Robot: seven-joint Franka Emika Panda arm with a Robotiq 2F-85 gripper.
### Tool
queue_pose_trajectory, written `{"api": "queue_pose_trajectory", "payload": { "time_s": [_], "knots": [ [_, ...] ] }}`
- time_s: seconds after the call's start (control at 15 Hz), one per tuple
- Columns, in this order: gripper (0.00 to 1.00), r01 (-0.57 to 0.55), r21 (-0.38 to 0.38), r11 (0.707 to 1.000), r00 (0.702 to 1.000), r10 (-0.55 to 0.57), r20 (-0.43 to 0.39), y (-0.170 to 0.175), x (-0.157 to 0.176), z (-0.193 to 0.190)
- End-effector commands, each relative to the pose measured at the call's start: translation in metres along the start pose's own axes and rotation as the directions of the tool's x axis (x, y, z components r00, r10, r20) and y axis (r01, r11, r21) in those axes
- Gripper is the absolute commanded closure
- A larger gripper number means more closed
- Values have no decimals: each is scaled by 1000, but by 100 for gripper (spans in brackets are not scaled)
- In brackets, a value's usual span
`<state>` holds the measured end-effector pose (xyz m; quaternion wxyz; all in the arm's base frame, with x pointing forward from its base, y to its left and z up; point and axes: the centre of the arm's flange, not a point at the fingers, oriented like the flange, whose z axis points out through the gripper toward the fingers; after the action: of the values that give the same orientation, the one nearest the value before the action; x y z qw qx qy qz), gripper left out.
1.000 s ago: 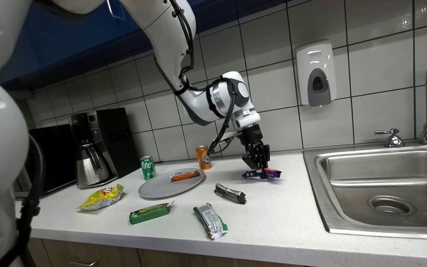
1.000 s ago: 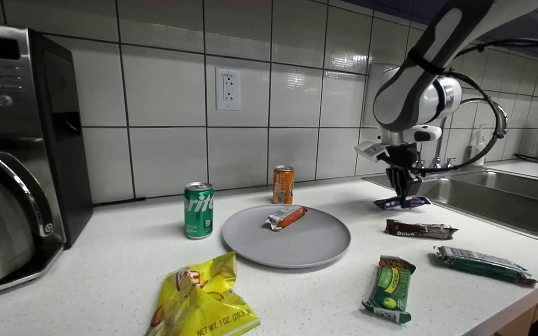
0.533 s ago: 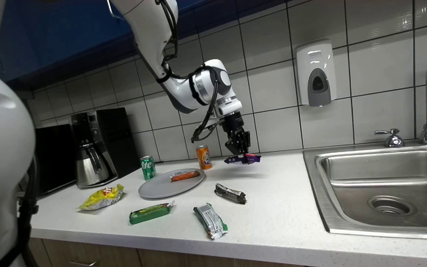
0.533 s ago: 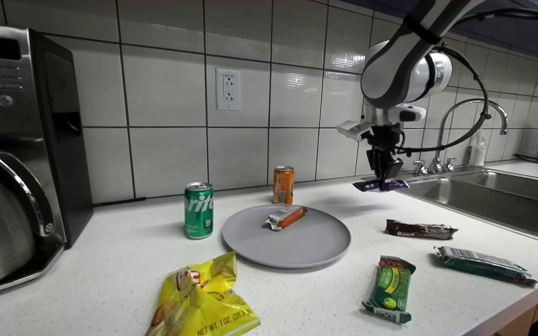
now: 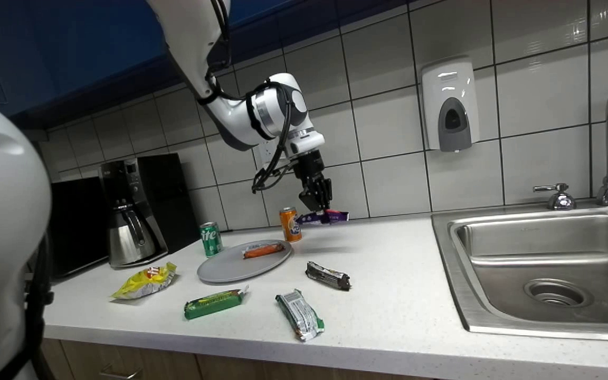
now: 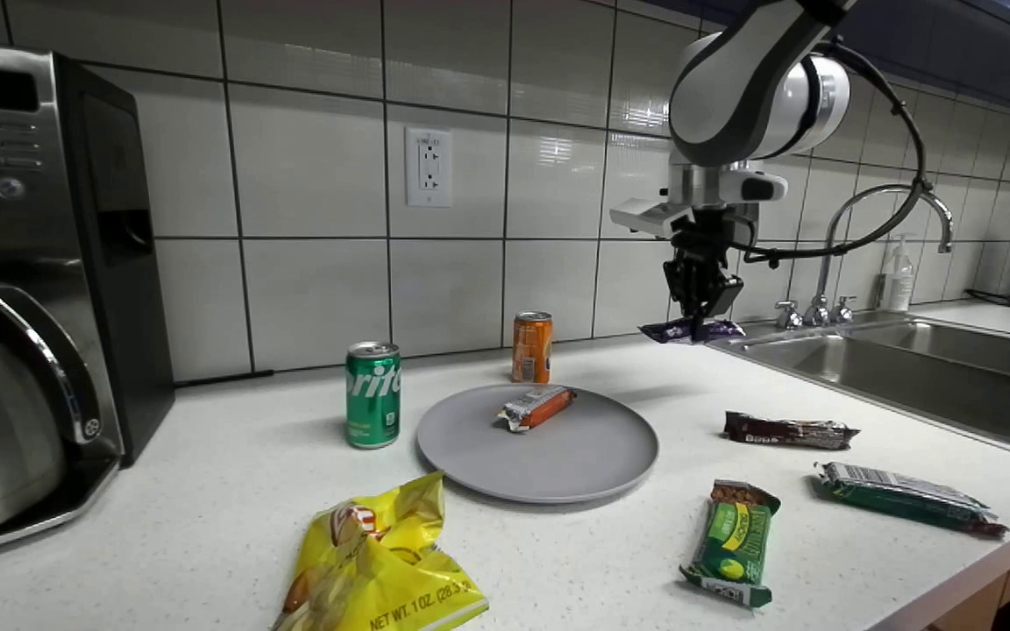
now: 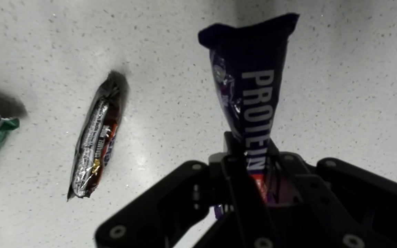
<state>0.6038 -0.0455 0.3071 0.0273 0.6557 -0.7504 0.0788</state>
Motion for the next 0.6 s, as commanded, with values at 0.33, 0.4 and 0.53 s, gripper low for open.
{"api": "queue_pose_trajectory", "payload": {
  "time_s": [0.33, 0.4, 0.53],
  "knots": [
    [96, 215, -20, 976, 976, -214, 44, 5, -45, -5],
    [96, 245, -20, 969, 969, -244, 48, 4, -52, -2],
    [96, 298, -23, 954, 953, -296, 59, 4, -66, 3]
  ]
}}
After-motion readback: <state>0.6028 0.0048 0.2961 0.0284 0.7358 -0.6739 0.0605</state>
